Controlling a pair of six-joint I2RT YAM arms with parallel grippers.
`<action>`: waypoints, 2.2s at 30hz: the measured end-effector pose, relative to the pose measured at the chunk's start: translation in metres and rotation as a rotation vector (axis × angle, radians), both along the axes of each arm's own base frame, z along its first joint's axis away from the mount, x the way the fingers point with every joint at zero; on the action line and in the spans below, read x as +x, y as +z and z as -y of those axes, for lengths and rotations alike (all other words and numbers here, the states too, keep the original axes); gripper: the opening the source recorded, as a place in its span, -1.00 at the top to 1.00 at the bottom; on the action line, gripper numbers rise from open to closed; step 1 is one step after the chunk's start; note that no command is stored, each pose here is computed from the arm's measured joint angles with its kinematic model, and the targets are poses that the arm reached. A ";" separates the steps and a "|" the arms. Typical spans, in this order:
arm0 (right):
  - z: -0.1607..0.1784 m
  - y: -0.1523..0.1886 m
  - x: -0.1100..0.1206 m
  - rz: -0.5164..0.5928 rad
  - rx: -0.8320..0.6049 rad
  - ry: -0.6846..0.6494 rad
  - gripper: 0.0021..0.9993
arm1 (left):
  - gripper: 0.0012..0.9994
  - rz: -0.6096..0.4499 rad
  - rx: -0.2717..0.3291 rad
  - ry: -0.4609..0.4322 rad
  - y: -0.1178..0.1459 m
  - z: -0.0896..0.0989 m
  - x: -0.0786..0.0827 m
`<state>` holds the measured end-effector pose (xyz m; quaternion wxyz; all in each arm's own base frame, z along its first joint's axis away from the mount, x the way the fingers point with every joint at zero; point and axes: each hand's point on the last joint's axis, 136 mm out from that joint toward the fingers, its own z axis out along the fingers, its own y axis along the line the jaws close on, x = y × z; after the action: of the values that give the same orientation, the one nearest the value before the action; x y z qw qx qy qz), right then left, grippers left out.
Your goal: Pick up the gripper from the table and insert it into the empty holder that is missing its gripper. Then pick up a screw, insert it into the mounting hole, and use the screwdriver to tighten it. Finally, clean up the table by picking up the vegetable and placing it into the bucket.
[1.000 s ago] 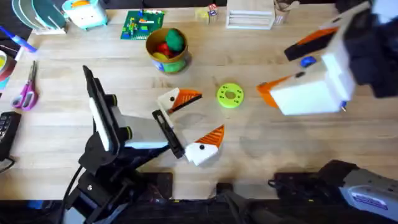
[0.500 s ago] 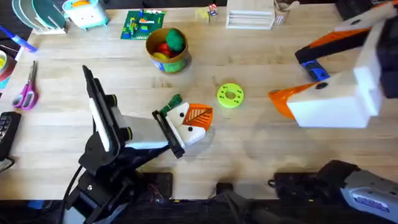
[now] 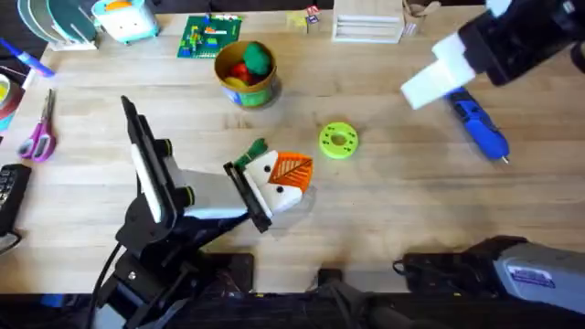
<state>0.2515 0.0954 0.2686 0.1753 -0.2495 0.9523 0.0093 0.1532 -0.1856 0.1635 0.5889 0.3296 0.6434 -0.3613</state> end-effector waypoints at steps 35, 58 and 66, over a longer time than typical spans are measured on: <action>0.206 -0.193 0.118 -0.343 -0.102 -0.210 -0.97 | 0.97 0.000 0.000 0.002 0.000 0.000 0.000; 0.209 -0.232 0.116 -0.428 -0.095 -0.186 -0.08 | 0.97 0.000 0.000 0.005 0.000 0.000 0.001; 0.203 -0.231 0.101 -0.493 -0.070 -0.183 0.96 | 0.97 0.000 0.000 0.005 0.000 0.000 0.001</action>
<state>0.3529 -0.1077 0.0380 -0.0706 -0.1584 0.9846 0.0209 0.1540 -0.1852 0.1635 0.5898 0.3281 0.6443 -0.3597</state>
